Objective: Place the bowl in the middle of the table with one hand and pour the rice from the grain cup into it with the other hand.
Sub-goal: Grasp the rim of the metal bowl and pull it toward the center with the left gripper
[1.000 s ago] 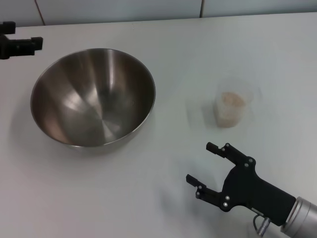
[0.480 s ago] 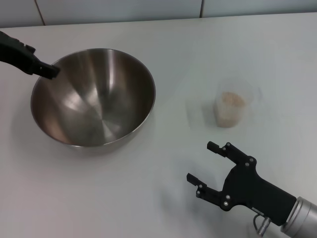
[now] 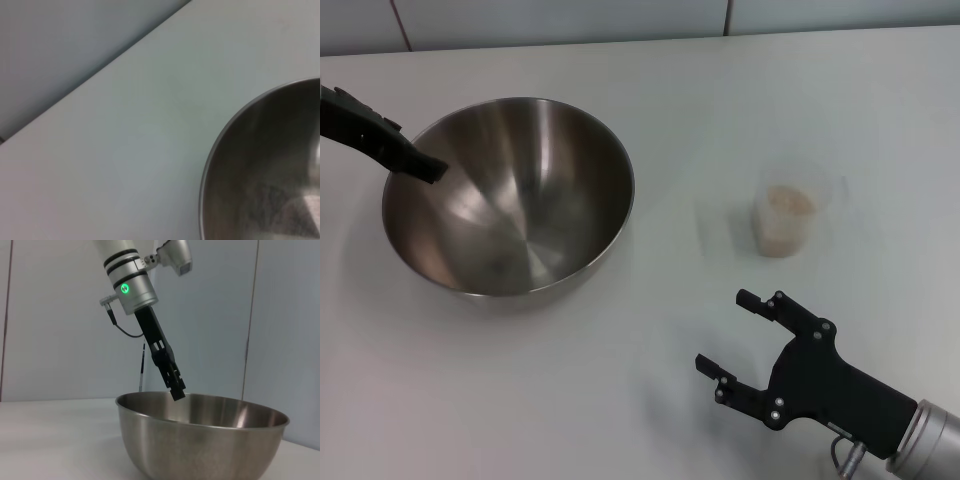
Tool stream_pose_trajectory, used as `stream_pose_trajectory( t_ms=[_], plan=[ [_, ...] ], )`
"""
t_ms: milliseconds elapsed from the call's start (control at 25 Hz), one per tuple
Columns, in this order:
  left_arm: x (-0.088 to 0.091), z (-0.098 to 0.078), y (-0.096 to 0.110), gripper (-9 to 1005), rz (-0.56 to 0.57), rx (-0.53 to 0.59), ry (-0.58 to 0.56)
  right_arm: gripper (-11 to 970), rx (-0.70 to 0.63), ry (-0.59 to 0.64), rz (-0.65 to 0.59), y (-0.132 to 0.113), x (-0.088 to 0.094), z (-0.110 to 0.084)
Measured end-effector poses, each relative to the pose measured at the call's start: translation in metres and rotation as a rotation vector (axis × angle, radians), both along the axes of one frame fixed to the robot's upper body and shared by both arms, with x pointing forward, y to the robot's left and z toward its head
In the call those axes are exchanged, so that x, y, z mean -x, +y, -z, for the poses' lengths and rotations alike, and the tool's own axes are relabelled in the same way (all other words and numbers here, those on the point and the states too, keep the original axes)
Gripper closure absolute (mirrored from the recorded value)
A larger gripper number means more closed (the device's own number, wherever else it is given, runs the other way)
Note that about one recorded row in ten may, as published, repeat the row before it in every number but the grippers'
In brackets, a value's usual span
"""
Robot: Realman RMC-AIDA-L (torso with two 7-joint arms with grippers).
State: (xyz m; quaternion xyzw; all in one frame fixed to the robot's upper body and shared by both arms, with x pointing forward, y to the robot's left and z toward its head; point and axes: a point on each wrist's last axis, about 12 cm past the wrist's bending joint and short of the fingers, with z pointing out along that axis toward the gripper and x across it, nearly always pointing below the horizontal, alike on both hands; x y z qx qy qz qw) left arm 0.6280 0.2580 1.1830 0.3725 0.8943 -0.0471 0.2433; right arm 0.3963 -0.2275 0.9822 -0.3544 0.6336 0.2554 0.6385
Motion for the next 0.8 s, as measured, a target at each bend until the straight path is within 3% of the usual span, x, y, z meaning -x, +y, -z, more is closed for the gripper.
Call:
stream_pose_trajectory(
  t_ms=[200, 800],
  plan=[
    [-0.004, 0.011, -0.002, 259, 0.000, -0.006, 0.022, 160, 0.000, 0.000, 0.000, 0.000, 0.000, 0.000],
    [-0.011, 0.021, -0.011, 272, 0.035, -0.052, 0.031, 160, 0.000, 0.001, 0.000, 0.000, 0.000, 0.000]
  ],
)
